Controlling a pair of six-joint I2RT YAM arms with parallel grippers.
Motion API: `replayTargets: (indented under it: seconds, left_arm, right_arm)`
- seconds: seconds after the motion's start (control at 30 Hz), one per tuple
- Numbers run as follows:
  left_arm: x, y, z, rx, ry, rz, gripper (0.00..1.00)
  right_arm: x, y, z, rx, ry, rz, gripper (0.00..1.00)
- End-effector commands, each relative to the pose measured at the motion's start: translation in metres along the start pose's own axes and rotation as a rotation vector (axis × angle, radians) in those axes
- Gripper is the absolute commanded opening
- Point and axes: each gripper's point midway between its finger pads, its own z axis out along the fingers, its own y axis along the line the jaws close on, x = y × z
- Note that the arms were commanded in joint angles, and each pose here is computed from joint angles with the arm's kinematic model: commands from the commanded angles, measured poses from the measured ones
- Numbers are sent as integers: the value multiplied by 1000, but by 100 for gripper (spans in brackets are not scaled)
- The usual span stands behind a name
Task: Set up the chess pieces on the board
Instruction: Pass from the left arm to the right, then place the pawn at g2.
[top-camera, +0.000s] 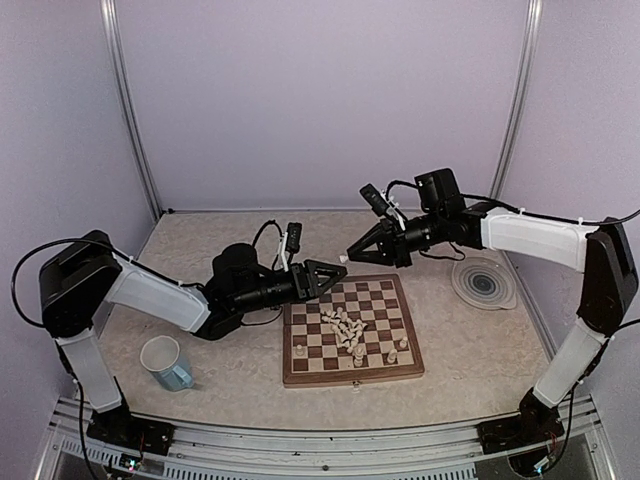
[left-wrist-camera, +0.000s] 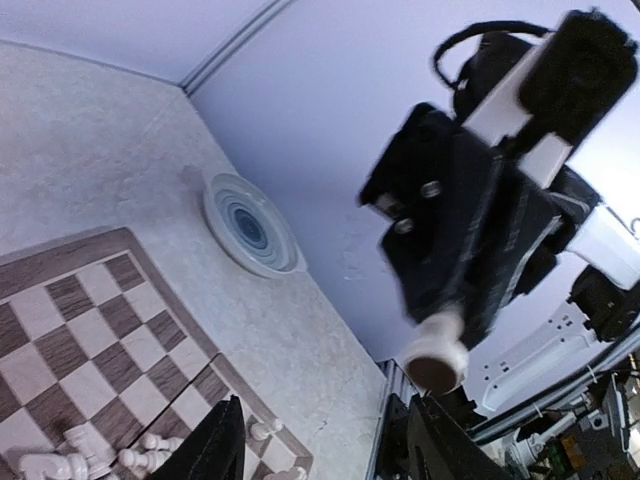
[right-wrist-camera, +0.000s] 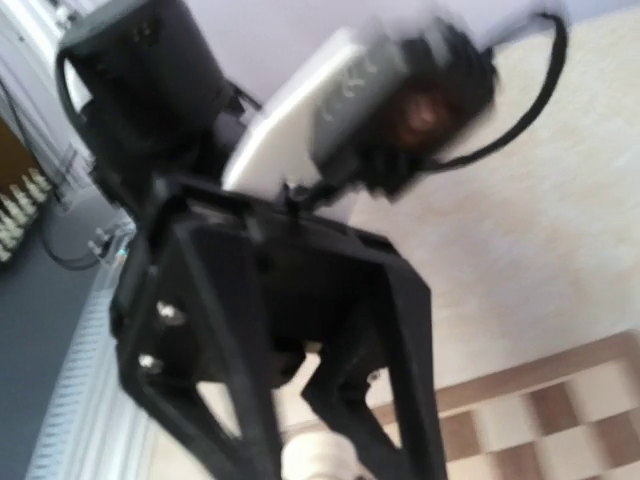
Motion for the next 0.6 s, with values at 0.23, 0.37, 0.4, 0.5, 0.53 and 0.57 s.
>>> replayTargets:
  seconds: [0.23, 0.37, 0.4, 0.5, 0.53, 0.57]
  left_arm:
    - [-19, 39, -36, -324, -71, 119, 58]
    - [-14, 47, -42, -349, -71, 93, 58]
    - [-13, 48, -43, -352, -71, 89, 58]
    - [-12, 52, -44, -362, -74, 80, 58]
    - [-13, 53, -44, -368, -76, 77, 58]
    - [-12, 55, -44, -372, -75, 73, 58]
  right_arm:
    - [57, -9, -32, 201, 546, -311, 5]
    - [104, -7, -33, 233, 786, -372, 5]
    - [114, -7, -34, 239, 836, -391, 5]
    - [138, -7, -35, 245, 967, -428, 5]
    - [145, -7, -37, 242, 1005, -424, 5]
    - [151, -6, -37, 235, 1032, -421, 4]
